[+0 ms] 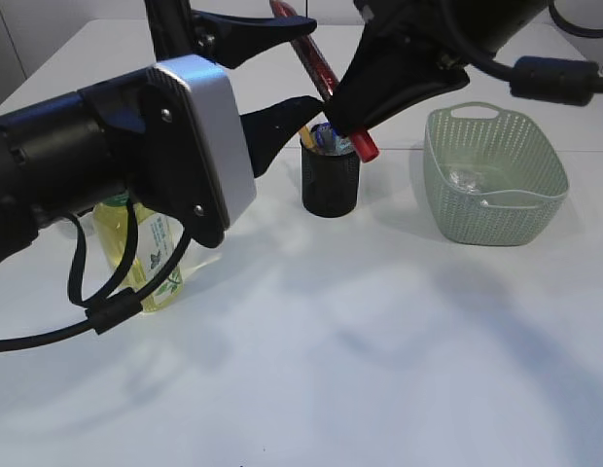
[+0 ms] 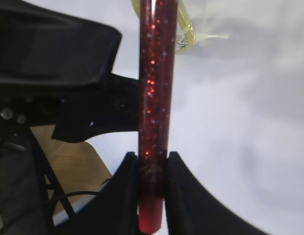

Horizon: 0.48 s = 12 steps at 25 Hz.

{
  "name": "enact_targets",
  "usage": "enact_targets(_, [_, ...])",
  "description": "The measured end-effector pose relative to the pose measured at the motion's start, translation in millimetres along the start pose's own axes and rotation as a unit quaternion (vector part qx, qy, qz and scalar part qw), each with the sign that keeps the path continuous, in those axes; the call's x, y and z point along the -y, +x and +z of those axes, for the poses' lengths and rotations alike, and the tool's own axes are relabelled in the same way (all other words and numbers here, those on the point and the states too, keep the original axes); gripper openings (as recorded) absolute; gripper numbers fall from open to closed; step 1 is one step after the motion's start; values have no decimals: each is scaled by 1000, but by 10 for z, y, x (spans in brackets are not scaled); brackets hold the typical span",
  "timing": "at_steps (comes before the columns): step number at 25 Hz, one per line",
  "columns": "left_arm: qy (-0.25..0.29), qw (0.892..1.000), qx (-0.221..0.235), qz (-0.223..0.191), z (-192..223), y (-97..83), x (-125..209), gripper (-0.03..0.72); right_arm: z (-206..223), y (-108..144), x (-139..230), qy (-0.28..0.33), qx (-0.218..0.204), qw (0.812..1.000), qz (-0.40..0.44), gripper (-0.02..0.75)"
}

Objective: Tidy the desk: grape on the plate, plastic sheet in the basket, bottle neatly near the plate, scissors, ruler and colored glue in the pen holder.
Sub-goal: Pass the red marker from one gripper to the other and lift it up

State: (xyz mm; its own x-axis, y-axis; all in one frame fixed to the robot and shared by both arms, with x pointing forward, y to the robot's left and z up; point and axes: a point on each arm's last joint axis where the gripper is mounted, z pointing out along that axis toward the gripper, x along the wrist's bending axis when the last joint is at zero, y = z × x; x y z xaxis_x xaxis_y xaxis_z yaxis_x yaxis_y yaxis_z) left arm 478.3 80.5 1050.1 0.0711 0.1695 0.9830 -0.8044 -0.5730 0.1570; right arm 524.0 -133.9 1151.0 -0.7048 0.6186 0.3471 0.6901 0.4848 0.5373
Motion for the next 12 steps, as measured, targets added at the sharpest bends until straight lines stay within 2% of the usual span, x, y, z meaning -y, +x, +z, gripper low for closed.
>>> enact_targets(9, [7, 999, -10, 32, 1, 18, 14, 432, -1, 28, -13, -7, -15, 1000, 11, 133])
enact_targets(12, [9, 999, -5, 53, 16, -23, 26, 432, -1, 31, -15, -8, -17, 1000, 12, 133])
